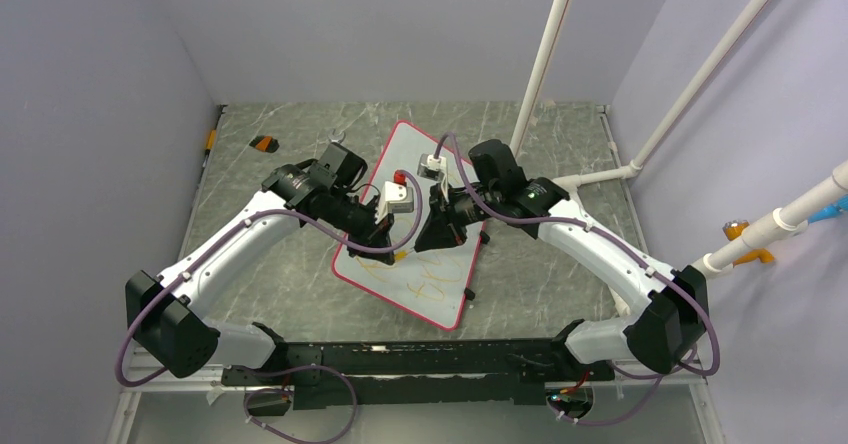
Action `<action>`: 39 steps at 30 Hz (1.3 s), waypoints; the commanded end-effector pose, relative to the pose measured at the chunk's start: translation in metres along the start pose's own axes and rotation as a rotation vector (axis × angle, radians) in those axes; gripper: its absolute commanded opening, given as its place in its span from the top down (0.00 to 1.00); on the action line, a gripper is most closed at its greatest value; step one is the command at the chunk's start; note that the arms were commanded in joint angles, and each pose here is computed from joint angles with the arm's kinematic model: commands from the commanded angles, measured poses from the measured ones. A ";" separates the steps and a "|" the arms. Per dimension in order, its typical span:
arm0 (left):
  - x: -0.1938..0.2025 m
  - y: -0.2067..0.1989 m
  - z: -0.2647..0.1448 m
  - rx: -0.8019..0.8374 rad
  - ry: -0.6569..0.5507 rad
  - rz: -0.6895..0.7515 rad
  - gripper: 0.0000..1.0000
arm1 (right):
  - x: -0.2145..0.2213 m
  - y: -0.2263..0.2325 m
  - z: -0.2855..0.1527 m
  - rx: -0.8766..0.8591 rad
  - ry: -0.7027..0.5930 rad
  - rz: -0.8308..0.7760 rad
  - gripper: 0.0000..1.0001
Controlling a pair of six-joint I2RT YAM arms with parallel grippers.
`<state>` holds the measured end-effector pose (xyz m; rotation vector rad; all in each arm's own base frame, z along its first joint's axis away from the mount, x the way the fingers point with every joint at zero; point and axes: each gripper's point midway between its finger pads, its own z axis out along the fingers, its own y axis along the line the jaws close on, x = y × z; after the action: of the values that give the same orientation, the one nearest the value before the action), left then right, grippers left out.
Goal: Write a sentence on the whiteboard
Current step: Insert the whiteboard marker without the cap into the pen cap.
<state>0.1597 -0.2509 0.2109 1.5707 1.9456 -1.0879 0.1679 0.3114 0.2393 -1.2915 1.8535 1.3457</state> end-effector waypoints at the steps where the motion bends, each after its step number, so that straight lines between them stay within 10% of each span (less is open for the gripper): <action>1: -0.039 -0.012 -0.003 0.061 -0.150 0.140 1.00 | -0.008 0.004 0.008 -0.015 -0.018 -0.056 1.00; 39: -0.077 -0.066 -0.044 0.370 -0.416 0.259 1.00 | 0.005 0.019 0.046 0.068 0.044 -0.254 1.00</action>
<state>0.1224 -0.2307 0.2244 1.5893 1.8870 -1.3918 0.1314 0.3426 0.2570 -1.4741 1.6007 1.2467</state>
